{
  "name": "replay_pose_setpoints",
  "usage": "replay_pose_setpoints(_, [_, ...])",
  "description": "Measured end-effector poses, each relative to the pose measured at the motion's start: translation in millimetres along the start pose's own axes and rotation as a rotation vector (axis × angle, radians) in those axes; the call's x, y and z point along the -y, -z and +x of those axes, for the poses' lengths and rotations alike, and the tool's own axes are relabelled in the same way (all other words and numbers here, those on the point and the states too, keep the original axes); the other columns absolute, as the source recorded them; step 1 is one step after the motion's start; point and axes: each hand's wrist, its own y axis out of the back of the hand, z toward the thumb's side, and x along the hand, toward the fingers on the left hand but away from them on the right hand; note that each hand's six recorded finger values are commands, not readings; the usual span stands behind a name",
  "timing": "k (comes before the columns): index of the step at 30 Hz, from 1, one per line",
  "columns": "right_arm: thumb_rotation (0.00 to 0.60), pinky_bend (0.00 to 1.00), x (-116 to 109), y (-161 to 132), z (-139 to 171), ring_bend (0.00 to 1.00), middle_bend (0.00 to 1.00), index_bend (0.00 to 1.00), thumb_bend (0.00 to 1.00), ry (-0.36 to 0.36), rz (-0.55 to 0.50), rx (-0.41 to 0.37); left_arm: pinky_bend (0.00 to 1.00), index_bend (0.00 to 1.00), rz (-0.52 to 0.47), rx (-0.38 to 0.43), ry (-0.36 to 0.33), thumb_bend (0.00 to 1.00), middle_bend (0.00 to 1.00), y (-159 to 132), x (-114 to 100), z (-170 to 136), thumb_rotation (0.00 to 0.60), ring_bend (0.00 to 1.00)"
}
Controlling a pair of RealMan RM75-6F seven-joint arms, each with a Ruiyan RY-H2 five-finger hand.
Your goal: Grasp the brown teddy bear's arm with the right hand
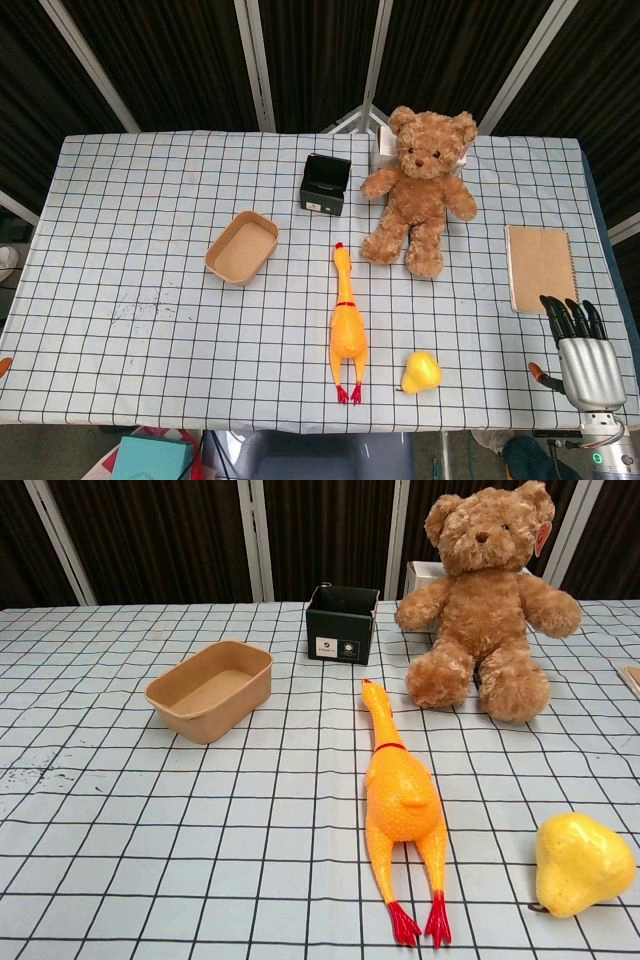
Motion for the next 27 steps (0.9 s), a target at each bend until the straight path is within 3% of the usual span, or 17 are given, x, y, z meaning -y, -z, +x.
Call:
replay_pose_setpoints(21, [0.600,0.00,6,1,-5,0.10,0.14,0.05,0.18,0.004,-0.010,-0.016,0.14,0.23,0.001,0.004,0.001,0.27,0.00,-3,1,1,0.600,0.00])
replay_pose_setpoints(27, [0.600,0.00,13,-5,-12,0.10,0.14,0.05,0.18,-0.056,-0.089,-0.032,0.14,0.23,-0.017,0.014,-0.010,0.27,0.00,-1,-3,-5,0.600,0.00])
